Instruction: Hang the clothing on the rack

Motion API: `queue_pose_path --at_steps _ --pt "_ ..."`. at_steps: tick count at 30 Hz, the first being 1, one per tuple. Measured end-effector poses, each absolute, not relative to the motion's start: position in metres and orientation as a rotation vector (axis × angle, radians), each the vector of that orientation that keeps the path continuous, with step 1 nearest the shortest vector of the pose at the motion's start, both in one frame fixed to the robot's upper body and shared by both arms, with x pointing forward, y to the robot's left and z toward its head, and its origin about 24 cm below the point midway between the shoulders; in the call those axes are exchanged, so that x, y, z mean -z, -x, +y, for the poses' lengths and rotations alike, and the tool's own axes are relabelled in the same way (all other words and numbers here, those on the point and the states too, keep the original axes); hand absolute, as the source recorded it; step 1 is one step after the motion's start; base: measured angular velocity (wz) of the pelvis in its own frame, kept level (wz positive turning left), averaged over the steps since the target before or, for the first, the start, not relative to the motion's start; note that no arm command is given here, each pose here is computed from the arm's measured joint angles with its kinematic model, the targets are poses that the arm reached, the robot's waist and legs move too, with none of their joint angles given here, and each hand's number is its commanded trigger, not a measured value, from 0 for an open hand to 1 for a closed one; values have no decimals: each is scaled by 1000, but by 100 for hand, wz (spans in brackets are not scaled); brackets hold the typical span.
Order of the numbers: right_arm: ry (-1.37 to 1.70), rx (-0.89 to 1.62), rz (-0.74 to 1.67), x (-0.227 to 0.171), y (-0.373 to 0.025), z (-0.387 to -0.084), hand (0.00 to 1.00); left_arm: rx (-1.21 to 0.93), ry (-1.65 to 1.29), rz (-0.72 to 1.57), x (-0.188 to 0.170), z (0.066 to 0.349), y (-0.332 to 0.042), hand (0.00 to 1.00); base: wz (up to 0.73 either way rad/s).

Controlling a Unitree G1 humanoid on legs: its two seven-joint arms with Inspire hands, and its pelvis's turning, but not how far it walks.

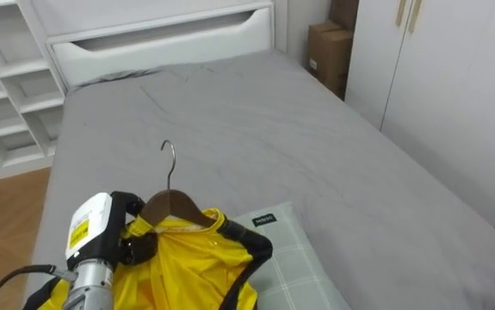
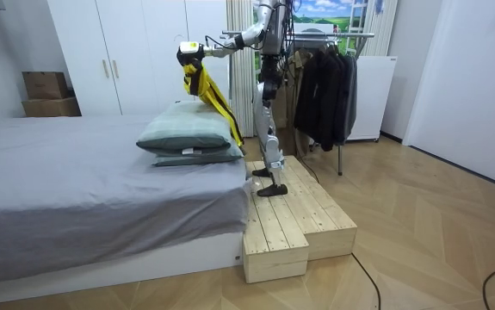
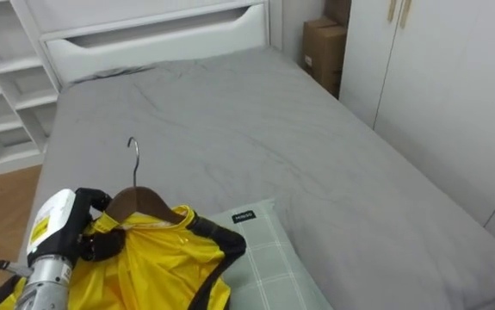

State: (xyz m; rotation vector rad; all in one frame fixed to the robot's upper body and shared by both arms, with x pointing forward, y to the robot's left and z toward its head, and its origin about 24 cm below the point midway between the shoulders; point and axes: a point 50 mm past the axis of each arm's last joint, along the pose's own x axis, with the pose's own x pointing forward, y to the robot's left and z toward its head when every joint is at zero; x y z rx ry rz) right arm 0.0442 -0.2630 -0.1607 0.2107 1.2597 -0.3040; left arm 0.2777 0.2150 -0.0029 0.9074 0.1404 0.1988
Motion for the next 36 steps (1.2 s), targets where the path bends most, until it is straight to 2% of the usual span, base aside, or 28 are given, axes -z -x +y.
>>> queue_pose_path --at_steps 7,17,25,31,36 --pt "-89 322 1294 159 -43 -271 0 -281 -935 108 -4 228 -277 100 -9" --pt "163 387 1292 153 -50 -287 0 -317 -916 14 -20 224 -281 100 -4" --pt "460 513 991 119 -112 -314 0 -362 -903 -32 -24 225 -280 100 -2" --pt "678 491 723 86 -161 -308 0 -364 -876 -21 -24 226 -280 100 -4" --pt "694 506 514 55 -191 -295 0 -360 -876 -29 -25 225 -279 100 -8"
